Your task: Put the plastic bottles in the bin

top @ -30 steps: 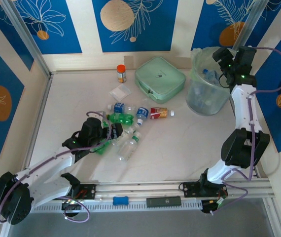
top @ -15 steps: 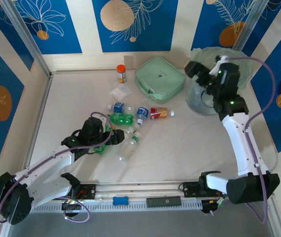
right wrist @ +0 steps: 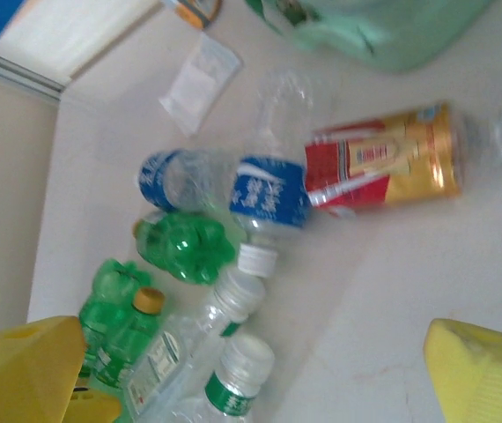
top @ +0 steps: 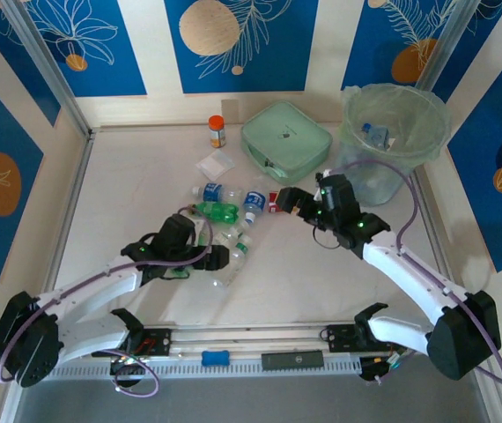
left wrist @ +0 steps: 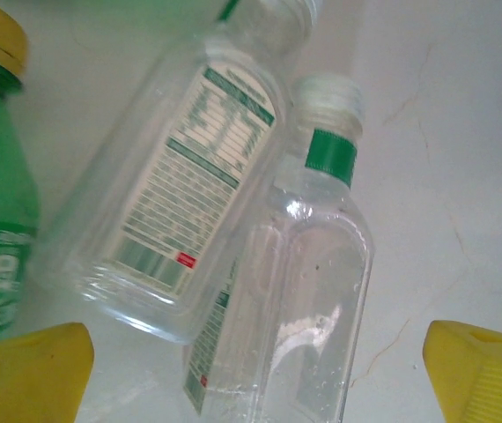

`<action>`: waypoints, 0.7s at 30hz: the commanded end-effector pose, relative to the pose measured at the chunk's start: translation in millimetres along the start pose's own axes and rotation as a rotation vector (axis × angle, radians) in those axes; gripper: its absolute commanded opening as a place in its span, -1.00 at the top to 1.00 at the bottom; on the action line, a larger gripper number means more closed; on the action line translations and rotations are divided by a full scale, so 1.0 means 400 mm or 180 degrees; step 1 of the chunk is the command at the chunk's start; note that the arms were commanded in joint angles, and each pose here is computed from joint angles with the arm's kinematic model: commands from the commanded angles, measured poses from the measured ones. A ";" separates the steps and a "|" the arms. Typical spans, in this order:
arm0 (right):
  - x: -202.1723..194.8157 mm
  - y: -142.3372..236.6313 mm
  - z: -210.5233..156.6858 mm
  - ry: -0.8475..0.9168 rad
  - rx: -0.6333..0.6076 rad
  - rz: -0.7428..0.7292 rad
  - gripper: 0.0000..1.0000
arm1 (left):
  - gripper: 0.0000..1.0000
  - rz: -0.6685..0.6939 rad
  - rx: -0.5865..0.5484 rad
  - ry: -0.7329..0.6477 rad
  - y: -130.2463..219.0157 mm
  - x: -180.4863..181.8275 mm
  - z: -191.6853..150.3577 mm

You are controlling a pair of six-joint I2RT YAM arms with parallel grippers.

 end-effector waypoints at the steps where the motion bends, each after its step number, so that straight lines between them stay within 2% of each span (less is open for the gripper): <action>1: 0.001 -0.012 -0.002 -0.0276 -0.0268 0.0053 -0.98 | -0.90 -0.0017 0.0041 -0.0112 -0.023 -0.027 0.006; 15: -0.024 -0.060 0.014 -0.0360 -0.0251 -0.0100 -0.98 | -0.66 0.0416 0.0679 -0.0679 -0.134 -0.099 -0.008; 21: -0.045 -0.060 0.021 -0.0437 -0.0266 -0.0136 -0.98 | -0.66 0.0627 0.0890 -0.0836 -0.143 -0.101 -0.023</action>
Point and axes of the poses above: each hand's point on the last joint's axis, 136 mm out from that joint toward the fingers, its own y axis back along the fingers, its own x axis along the line the jaws close on, z = x × y, the point moved 8 cm from there along y, back along the fingers, and after that the axes turned 14 degrees about -y, right-handed, at the moved point
